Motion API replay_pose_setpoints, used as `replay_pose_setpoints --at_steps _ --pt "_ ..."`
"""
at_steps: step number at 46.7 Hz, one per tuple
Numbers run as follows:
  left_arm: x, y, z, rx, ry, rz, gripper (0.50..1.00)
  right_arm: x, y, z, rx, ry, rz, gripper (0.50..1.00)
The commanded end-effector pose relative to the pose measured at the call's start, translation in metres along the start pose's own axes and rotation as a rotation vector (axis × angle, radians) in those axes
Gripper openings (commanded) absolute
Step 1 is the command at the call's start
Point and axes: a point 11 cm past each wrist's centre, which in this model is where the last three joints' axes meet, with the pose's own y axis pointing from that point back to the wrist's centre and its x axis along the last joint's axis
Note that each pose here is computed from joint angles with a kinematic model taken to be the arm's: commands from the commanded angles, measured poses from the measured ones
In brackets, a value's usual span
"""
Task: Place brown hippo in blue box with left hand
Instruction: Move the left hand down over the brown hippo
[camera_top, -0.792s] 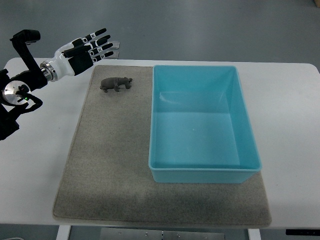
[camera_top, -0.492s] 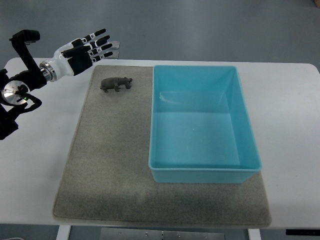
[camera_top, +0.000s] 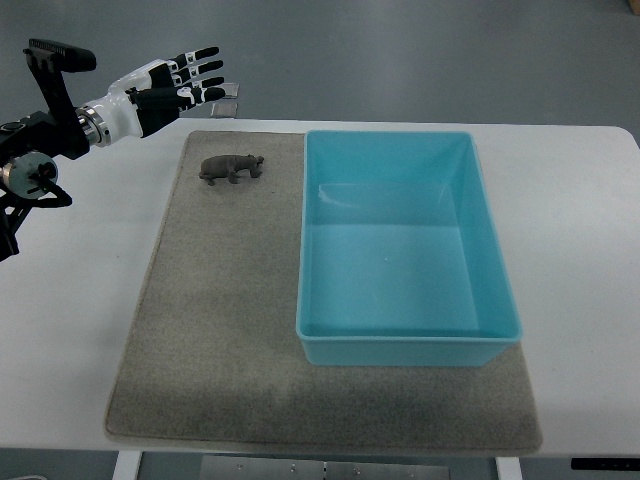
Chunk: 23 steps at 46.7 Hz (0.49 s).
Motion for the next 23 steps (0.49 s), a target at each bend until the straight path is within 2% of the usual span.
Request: replay_pose_setpoints --at_steps 1,12,23 --pt "0.003 0.0 0.0 0.039 -0.145 0.022 0.999 0.0 0.0 0.0 0.0 0.0 0.0 0.936" --pt "0.019 0.004 -0.006 0.187 -0.553 0.099 0.999 0.0 0.0 0.0 0.0 0.0 0.0 0.936" --pt "0.016 0.004 -0.007 0.274 -0.783 0.027 0.999 0.0 0.0 0.0 0.0 0.0 0.0 0.936"
